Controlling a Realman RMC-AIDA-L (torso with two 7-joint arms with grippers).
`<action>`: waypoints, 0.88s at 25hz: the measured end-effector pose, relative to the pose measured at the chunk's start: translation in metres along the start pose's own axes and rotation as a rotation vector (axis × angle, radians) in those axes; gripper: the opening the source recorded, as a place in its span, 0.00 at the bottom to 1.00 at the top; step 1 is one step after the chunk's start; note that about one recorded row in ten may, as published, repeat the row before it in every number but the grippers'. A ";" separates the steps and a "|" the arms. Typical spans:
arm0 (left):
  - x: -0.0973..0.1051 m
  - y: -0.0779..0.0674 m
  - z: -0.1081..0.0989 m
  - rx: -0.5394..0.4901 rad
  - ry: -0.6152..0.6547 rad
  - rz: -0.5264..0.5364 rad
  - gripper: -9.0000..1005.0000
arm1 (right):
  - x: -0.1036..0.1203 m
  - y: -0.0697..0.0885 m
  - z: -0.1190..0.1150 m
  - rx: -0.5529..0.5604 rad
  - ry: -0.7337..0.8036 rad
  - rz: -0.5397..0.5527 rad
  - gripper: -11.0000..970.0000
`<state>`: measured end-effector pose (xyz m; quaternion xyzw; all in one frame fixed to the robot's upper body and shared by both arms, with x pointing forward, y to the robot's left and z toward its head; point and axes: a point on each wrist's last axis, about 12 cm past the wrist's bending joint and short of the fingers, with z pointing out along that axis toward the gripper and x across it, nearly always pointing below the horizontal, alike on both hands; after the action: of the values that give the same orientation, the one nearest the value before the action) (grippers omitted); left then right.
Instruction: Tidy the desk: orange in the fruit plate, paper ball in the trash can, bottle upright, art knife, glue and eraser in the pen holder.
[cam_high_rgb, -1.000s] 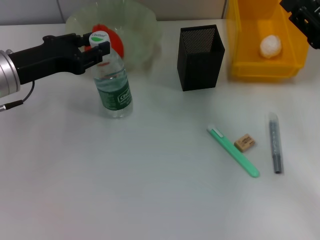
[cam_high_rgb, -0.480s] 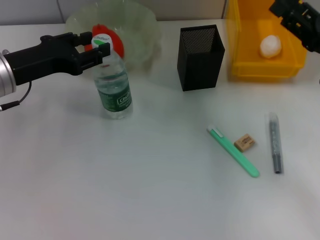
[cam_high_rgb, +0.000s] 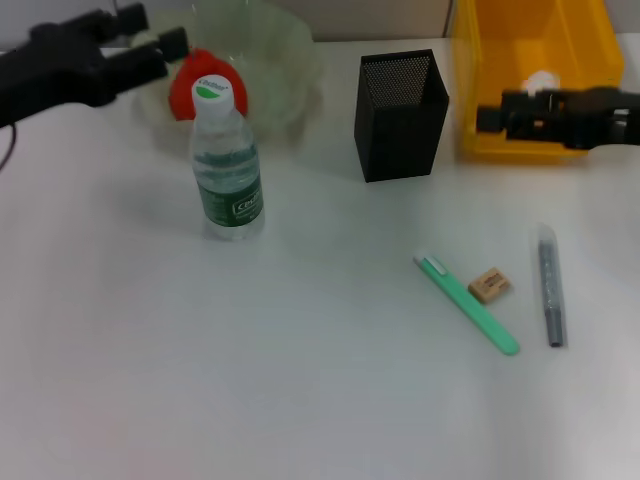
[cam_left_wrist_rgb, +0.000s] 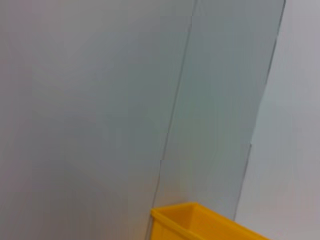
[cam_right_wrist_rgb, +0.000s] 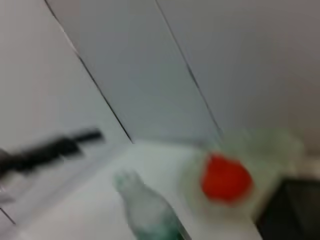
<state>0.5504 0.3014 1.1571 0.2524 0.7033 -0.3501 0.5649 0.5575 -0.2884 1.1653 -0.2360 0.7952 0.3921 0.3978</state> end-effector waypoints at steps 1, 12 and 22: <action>0.000 0.001 -0.002 -0.008 -0.007 -0.003 0.70 | -0.006 0.002 0.004 0.036 0.069 0.017 0.72; 0.006 0.004 -0.005 -0.027 -0.007 -0.003 0.70 | -0.051 0.047 0.079 0.274 0.577 0.037 0.72; 0.010 0.007 -0.009 -0.045 -0.011 -0.011 0.70 | -0.038 0.054 0.124 0.342 0.735 -0.025 0.72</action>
<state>0.5478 0.3125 1.1472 0.2341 0.7093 -0.3385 0.5723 0.5975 -0.1543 1.1734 -0.3005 0.9352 0.1391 0.1254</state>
